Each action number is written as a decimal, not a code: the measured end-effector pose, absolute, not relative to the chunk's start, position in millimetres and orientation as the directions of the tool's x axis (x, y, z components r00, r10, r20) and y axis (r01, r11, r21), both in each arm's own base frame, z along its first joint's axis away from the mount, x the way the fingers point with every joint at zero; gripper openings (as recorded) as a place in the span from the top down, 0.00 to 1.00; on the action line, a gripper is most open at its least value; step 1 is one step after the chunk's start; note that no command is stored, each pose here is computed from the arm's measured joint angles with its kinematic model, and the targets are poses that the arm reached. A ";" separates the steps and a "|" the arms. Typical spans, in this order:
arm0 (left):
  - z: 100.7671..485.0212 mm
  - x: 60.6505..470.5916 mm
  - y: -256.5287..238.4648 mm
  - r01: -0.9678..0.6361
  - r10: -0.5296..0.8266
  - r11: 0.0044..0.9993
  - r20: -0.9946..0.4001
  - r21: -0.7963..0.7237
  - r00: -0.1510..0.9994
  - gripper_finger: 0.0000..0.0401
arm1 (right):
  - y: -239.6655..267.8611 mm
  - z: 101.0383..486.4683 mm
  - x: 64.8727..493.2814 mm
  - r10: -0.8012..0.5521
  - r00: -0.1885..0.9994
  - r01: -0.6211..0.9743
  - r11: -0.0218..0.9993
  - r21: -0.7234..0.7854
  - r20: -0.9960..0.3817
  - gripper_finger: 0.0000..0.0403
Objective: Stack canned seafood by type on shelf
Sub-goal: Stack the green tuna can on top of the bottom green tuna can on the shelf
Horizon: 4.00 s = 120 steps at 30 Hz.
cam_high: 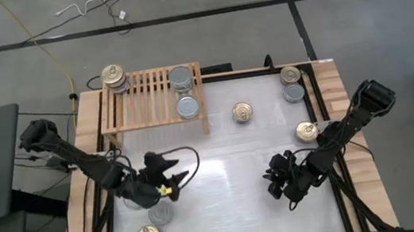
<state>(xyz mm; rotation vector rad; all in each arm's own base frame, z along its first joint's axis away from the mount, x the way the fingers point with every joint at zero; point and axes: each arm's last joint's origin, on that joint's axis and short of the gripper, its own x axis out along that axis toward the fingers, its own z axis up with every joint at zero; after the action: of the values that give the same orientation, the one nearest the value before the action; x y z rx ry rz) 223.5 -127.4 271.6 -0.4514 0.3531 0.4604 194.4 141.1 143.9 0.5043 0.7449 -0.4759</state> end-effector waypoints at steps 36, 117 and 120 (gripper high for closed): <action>144.0 293.7 -188.2 0.000 -0.044 0.992 -0.342 -0.127 0.939 0.37 | -30.5 228.9 176.5 -0.542 0.067 0.873 0.438 -0.214 -0.838 0.97; 143.8 302.8 -172.5 -0.116 0.013 0.954 -0.346 -0.277 0.938 0.37 | 128.2 204.5 277.7 -0.112 0.564 0.491 0.842 0.224 -0.818 0.96; 143.7 302.9 -172.3 -0.117 0.014 0.954 -0.346 -0.278 0.938 0.37 | 130.4 203.0 254.5 -0.251 0.468 0.601 0.793 0.098 -0.847 0.96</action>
<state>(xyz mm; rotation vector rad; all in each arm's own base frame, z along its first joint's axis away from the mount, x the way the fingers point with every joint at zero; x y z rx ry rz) 302.9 -172.3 143.7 -0.2999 0.3489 0.0679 254.5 130.4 203.0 0.4141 0.9489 -0.5406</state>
